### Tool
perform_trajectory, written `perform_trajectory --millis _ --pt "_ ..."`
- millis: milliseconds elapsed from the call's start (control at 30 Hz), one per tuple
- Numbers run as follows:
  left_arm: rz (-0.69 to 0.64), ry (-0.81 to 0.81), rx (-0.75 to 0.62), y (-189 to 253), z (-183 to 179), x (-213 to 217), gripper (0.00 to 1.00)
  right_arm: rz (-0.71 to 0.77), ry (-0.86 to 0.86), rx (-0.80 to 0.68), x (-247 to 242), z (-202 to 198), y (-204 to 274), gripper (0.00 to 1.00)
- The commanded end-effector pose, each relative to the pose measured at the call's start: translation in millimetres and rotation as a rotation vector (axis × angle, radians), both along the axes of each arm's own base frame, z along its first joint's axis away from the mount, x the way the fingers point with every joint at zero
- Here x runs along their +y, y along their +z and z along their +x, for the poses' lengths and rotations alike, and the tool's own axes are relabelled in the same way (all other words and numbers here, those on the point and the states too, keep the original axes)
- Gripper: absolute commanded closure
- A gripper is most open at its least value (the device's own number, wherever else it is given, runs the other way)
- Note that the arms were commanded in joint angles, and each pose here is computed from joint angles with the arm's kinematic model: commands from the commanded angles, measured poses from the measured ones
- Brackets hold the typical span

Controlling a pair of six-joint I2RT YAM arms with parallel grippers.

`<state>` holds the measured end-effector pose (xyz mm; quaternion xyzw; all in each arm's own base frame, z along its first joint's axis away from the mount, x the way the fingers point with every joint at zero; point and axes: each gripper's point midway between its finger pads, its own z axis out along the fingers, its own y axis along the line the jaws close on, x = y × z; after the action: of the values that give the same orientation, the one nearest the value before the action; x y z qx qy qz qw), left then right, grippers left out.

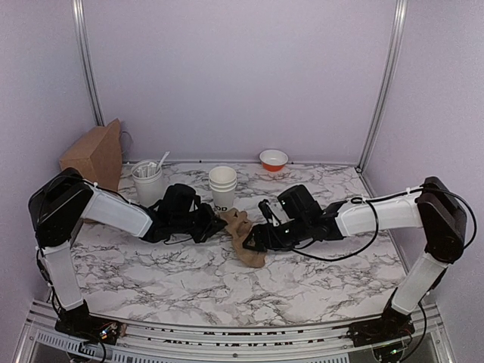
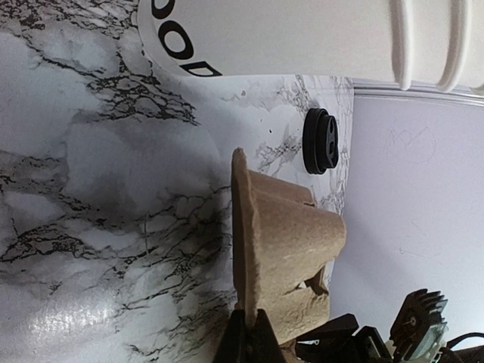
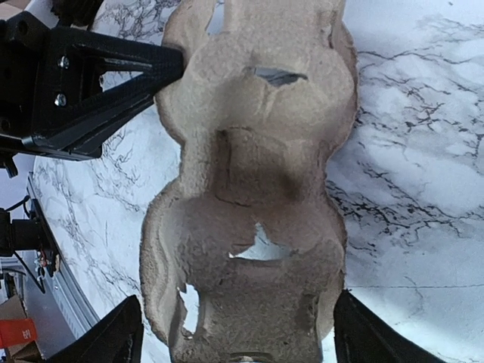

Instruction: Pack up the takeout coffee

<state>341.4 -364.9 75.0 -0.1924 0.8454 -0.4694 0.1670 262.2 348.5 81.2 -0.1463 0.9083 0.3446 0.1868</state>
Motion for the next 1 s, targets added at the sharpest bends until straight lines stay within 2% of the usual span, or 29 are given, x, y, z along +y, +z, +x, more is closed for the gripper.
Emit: perform_trajectory --millis 0,100,167,400,500,733,833,967 --pt "0.009 -0.047 -0.092 29 0 1 1.00 -0.005 -0.014 -0.064 -7 6 23 0.13" --pt "0.066 -0.101 -0.141 49 -5 3 1.00 -0.040 -0.035 -0.111 -18 9 37 0.11" --pt "0.150 -0.140 -0.175 62 -8 6 1.00 -0.072 -0.069 -0.166 -28 16 51 0.10" --pt "0.600 -0.308 -0.315 100 -39 15 1.00 -0.152 -0.239 -0.346 -76 46 109 0.08" --pt "0.836 -0.352 -0.364 107 -49 11 1.00 -0.174 -0.328 -0.385 -105 63 124 0.08" --pt "1.313 -0.408 -0.476 100 -45 -39 1.00 -0.195 -0.460 -0.431 -161 87 144 0.08" --pt "1.387 -0.428 -0.503 94 -43 -59 1.00 -0.211 -0.489 -0.417 -175 89 141 0.08" --pt "1.386 -0.429 -0.512 89 -43 -70 1.00 -0.212 -0.509 -0.418 -186 86 139 0.07"
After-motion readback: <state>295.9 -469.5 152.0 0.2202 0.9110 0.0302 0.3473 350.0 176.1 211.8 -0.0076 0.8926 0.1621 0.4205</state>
